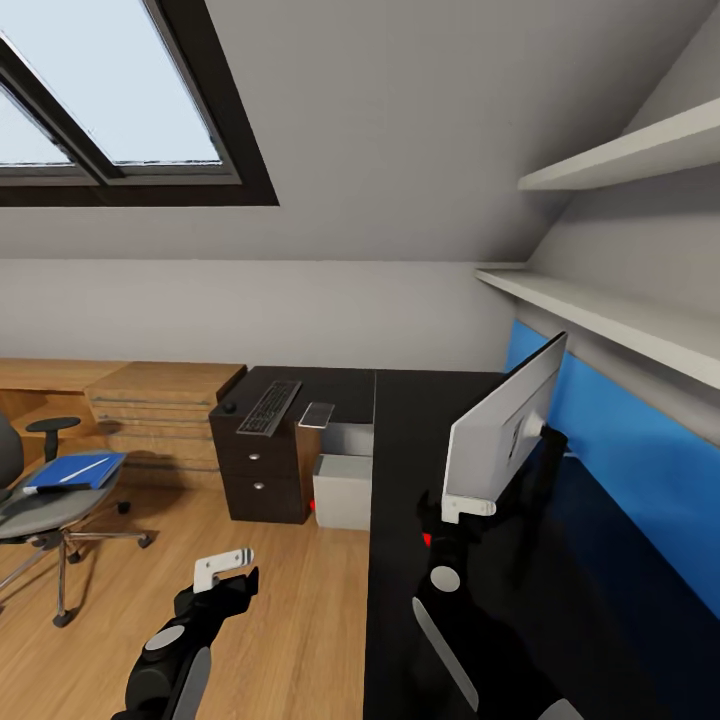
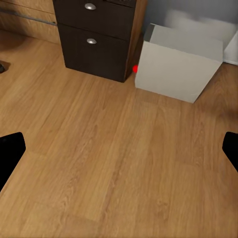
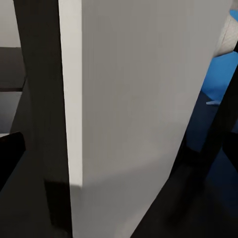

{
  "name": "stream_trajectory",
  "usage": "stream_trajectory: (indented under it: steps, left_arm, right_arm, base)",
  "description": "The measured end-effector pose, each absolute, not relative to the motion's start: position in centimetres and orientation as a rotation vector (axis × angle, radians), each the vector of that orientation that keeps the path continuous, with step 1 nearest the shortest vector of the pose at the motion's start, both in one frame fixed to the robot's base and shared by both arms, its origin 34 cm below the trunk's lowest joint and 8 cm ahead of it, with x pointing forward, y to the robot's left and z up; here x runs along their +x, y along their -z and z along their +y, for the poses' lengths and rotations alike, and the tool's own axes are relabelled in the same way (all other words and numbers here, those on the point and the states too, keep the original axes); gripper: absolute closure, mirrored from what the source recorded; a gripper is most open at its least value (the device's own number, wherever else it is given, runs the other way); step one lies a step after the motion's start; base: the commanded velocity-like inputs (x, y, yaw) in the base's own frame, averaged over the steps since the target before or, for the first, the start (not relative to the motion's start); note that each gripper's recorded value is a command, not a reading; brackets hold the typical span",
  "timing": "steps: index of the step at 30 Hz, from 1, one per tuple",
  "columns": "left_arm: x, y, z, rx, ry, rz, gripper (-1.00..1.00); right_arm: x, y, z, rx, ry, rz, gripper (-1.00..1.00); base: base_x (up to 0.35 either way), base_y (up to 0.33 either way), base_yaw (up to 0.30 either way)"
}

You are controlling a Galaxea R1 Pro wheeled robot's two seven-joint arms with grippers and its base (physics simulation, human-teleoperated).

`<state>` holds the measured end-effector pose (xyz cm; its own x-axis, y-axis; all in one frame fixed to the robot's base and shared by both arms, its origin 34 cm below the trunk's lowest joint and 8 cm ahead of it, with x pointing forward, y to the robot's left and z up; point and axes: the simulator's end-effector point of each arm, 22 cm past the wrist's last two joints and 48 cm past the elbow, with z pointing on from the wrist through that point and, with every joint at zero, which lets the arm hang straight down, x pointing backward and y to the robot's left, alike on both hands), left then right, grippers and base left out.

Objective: In the bedroom, organize the workspace by keeping the computer under the desk, ensuring the monitor is on the desk, placing the keyboard on the desk next to the monitor, placing the mouse on the desk next to the keyboard, moving the folder from the swivel chair onto the desk next to the mouse, stacking the notebook on top of the folder with the pen on top of the notebook, and positioning the swivel chair next to the desk.

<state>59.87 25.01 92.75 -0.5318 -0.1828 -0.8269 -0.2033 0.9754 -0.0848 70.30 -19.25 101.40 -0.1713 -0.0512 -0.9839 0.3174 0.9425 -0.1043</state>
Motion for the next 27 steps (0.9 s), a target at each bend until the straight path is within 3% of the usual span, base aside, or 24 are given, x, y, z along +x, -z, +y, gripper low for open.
stream_trajectory:
  steps: [14,27]
  left_arm:
    - [59.9,-92.8,25.1,-0.270,-0.027,2.142,-1.00]
    - [59.9,-92.7,25.1,-0.269,-0.028,2.147,-1.00]
  right_arm:
    - [70.0,-101.2,-22.9,0.320,0.399,1.721,-1.00]
    - [70.0,-101.2,-22.9,0.321,0.399,1.720,-1.00]
  base:
    - [-0.019,0.000,0.000]
    - [-0.306,-0.024,0.000]
